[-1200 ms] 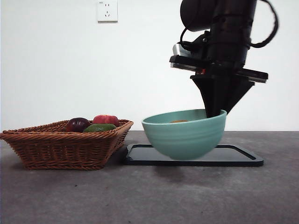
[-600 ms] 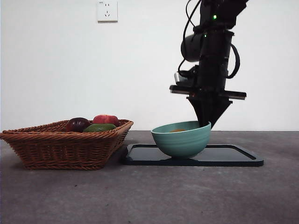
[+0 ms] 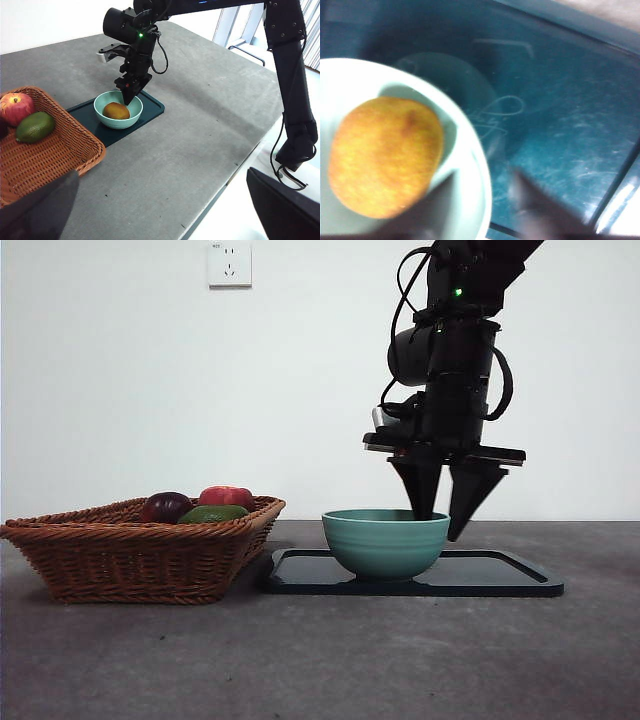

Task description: Pick up the wifruite, put it on the bowl, pick up the plate, put it on desk

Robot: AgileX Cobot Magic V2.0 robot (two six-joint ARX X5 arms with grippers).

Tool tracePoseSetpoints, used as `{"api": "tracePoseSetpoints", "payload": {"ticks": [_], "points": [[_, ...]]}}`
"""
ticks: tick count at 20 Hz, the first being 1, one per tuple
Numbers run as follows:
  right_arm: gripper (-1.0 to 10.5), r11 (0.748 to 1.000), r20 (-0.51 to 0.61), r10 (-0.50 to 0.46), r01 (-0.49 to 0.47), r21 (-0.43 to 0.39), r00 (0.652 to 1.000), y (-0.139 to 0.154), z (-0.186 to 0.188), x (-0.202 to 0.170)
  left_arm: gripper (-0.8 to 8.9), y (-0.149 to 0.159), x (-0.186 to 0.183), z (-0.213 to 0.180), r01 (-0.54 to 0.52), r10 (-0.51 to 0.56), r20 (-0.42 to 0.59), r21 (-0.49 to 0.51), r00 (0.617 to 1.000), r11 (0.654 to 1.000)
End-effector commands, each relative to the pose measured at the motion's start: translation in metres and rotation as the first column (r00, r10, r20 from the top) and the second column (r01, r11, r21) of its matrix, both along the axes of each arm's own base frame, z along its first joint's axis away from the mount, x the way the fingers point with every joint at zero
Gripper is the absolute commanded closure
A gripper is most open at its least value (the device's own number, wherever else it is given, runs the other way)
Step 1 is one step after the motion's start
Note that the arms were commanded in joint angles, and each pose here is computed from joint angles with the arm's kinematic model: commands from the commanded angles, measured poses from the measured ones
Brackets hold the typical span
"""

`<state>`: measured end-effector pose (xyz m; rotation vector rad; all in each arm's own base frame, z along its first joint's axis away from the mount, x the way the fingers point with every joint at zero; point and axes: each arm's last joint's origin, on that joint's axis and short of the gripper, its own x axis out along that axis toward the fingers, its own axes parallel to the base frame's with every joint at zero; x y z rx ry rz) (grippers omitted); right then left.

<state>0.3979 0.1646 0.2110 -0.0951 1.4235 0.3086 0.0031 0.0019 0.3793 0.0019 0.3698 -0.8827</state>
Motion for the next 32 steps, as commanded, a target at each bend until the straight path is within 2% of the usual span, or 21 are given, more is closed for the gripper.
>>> {"api": "tracePoseSetpoints", "payload": {"ticks": [1, 5, 8, 10, 14, 18, 23, 27, 32], "points": [[5.4, 1.000, 0.044, 0.004, -0.004, -0.016, 0.999, 0.000, 0.014, 0.002, 2.17, 0.002, -0.001, 0.003, 0.012, -0.012, 0.018, -0.017, 1.000, 1.000], [3.6, 1.000, 0.180, 0.002, 0.001, -0.017, 0.984, -0.019, 0.088, -0.030, 2.17, 0.002, -0.001, 0.003, 0.012, -0.012, 0.018, -0.016, 1.000, 1.000], [3.6, 1.000, 0.271, 0.000, -0.003, 0.011, 0.963, -0.038, 0.152, -0.079, 2.17, 0.002, -0.001, 0.003, 0.012, -0.012, 0.018, -0.017, 1.000, 1.000], [3.6, 1.000, 0.294, -0.003, 0.011, -0.023, 0.956, -0.054, 0.183, -0.119, 2.17, 0.002, -0.001, 0.003, 0.012, -0.012, 0.018, -0.017, 1.000, 1.000], [3.6, 0.999, 0.406, 0.001, -0.016, 0.035, 0.914, -0.076, 0.216, -0.190, 2.17, 0.002, -0.001, 0.003, 0.012, -0.012, 0.018, -0.016, 1.000, 1.000], [3.6, 0.992, 0.476, 0.023, -0.079, 0.096, 0.879, -0.094, 0.219, -0.250, 2.17, 0.001, -0.001, 0.004, 0.012, -0.012, 0.019, -0.017, 1.000, 1.000], [3.6, 0.972, 0.549, -0.023, -0.110, 0.208, 0.836, -0.112, 0.188, -0.304, 2.17, 0.001, -0.001, 0.003, 0.012, -0.012, 0.018, -0.015, 1.000, 1.000], [3.6, 0.967, 0.592, -0.031, -0.126, 0.223, 0.806, -0.130, 0.152, -0.337, 2.17, 0.001, -0.001, 0.003, 0.012, -0.011, 0.016, -0.017, 1.000, 1.000], [3.6, 0.955, 0.668, -0.047, -0.162, 0.247, 0.742, -0.150, 0.127, -0.374, 2.17, 0.001, -0.001, 0.005, 0.009, -0.008, 0.018, -0.037, 1.000, 0.999]]}}
